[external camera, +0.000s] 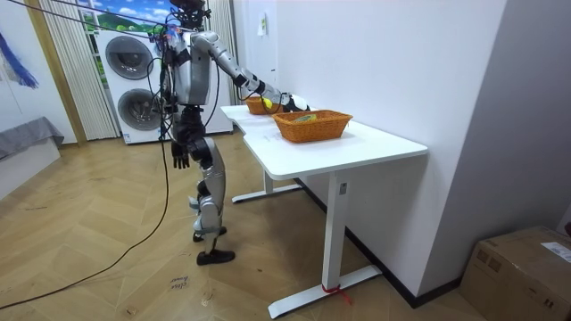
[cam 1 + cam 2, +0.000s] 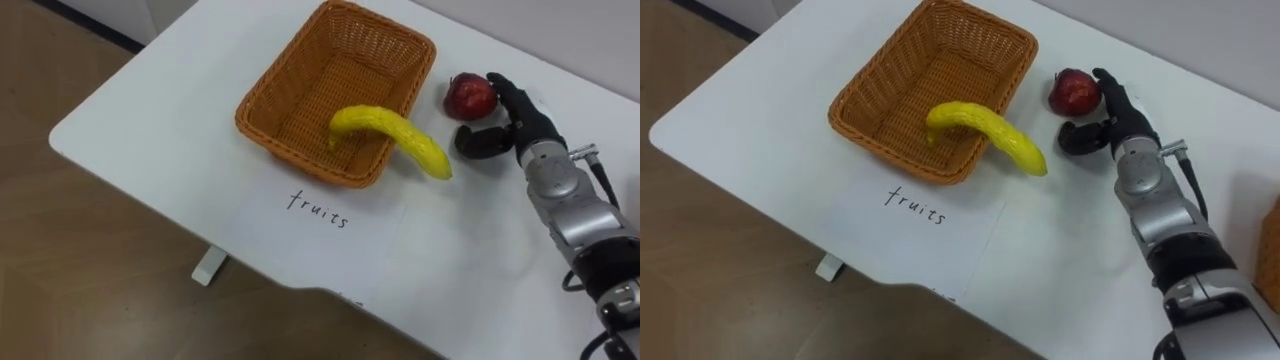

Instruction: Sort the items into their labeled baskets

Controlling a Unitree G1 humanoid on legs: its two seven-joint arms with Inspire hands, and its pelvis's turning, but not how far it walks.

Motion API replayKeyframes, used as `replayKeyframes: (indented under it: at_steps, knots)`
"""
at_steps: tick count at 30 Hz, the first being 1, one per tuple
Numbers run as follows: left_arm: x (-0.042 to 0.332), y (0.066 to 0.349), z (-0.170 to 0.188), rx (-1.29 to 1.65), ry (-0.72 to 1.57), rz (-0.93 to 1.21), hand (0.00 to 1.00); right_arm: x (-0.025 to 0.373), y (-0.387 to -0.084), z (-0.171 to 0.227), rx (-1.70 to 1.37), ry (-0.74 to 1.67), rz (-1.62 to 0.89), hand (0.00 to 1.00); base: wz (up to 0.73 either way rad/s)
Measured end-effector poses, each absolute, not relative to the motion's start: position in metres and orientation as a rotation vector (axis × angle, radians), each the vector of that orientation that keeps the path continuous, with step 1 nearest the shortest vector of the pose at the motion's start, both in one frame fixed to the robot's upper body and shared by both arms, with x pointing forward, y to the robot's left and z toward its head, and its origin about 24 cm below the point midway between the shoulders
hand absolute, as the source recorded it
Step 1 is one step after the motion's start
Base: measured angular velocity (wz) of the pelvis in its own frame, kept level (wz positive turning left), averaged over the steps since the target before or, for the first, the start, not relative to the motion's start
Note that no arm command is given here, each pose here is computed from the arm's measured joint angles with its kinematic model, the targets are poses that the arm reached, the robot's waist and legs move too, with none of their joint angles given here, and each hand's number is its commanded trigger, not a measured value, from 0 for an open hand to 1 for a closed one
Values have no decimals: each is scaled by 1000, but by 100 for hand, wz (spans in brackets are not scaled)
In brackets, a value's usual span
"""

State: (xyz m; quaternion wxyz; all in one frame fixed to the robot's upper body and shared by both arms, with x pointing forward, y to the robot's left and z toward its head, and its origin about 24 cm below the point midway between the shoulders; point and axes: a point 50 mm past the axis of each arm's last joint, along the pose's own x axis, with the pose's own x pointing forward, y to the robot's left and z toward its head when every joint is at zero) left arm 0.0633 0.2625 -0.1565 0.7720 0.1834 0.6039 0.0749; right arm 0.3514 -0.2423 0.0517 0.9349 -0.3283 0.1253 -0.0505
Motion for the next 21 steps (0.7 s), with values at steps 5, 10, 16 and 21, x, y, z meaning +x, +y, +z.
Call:
replayKeyframes:
  at_steps: [5, 10, 16, 21]
  knots:
    - [66, 264, -156, 386, 1299, 167, 0, 351, -242, 52, -671, 255, -103, 0, 0]
    - [67, 264, -155, 388, 1295, 167, 0, 351, -242, 52, -671, 248, -111, 0, 0]
    - [68, 264, -155, 400, 1287, 154, 0, 351, -244, 52, -662, 246, -139, 0, 0]
    - [68, 264, -155, 401, 1286, 154, 0, 351, -245, 52, -663, 242, -153, 0, 0]
